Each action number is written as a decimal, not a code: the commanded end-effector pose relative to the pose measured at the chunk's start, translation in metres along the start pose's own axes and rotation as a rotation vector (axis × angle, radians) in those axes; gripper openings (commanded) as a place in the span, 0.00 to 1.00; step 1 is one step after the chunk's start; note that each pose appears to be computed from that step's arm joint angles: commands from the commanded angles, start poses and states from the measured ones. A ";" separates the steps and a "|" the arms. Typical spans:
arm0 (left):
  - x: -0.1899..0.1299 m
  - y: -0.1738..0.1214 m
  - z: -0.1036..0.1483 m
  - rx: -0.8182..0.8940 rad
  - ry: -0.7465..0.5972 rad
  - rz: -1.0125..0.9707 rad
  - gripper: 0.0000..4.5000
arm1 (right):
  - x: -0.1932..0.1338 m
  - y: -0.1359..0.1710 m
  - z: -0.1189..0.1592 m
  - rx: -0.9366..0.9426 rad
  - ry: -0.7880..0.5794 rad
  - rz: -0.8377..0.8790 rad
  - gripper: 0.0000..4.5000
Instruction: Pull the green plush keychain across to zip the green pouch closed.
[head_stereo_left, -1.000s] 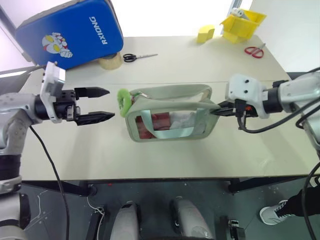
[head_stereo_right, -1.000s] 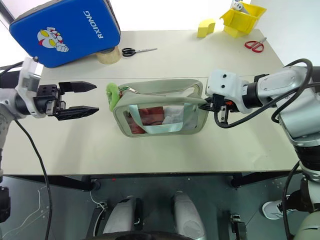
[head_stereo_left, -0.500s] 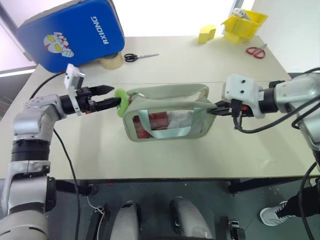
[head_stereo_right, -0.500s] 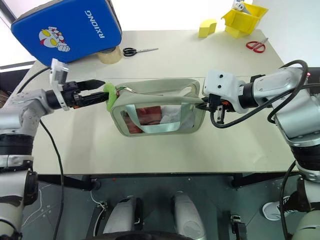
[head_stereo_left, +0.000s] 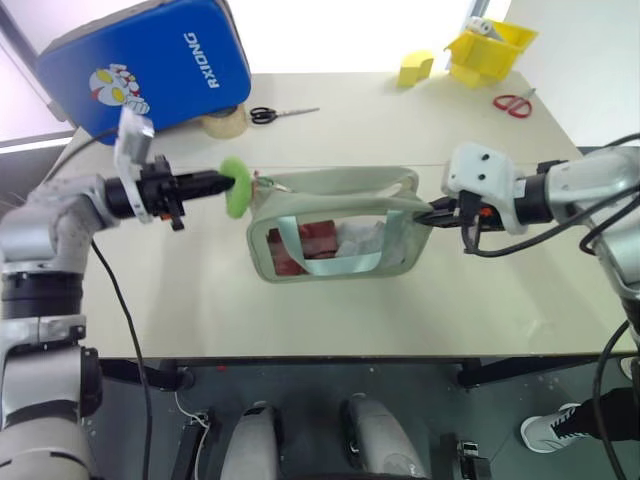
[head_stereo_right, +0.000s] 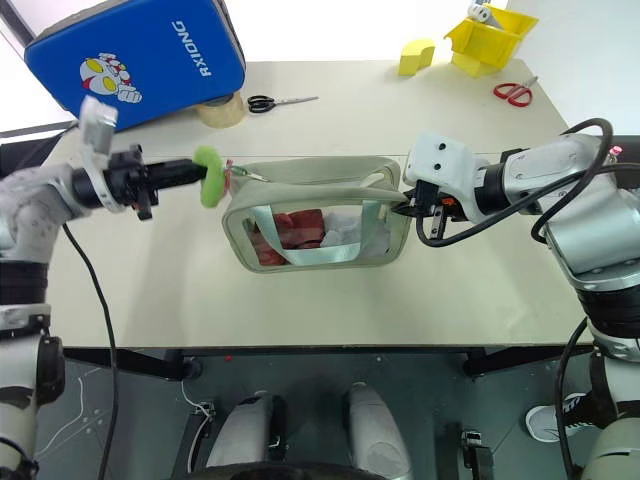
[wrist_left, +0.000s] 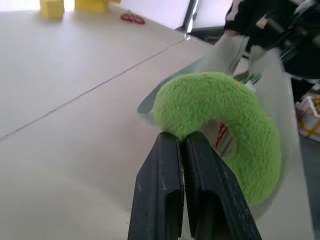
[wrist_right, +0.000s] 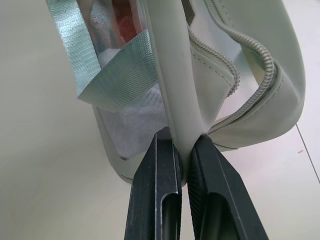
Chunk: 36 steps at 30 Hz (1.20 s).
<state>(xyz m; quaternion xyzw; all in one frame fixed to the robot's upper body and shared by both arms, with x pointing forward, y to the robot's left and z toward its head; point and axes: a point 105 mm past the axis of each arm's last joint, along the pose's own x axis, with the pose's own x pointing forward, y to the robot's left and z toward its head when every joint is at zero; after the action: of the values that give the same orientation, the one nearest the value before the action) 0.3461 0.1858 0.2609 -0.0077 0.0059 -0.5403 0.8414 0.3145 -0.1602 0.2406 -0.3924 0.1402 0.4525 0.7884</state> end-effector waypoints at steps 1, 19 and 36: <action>0.015 -0.017 0.044 0.057 -0.083 -0.061 0.01 | 0.000 -0.002 0.009 -0.026 -0.020 -0.020 0.00; 0.065 -0.013 0.025 0.086 0.120 -0.111 0.99 | 0.008 -0.005 0.011 -0.006 -0.021 -0.039 0.00; 0.017 -0.048 -0.011 0.262 0.212 -0.240 0.99 | 0.014 -0.004 0.015 -0.010 -0.026 -0.040 0.00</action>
<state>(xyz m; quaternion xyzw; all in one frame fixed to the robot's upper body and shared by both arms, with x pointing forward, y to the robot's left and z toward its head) 0.3139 0.1535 0.2431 0.1232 0.0422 -0.6318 0.7641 0.3252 -0.1481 0.2353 -0.3855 0.1386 0.4392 0.7996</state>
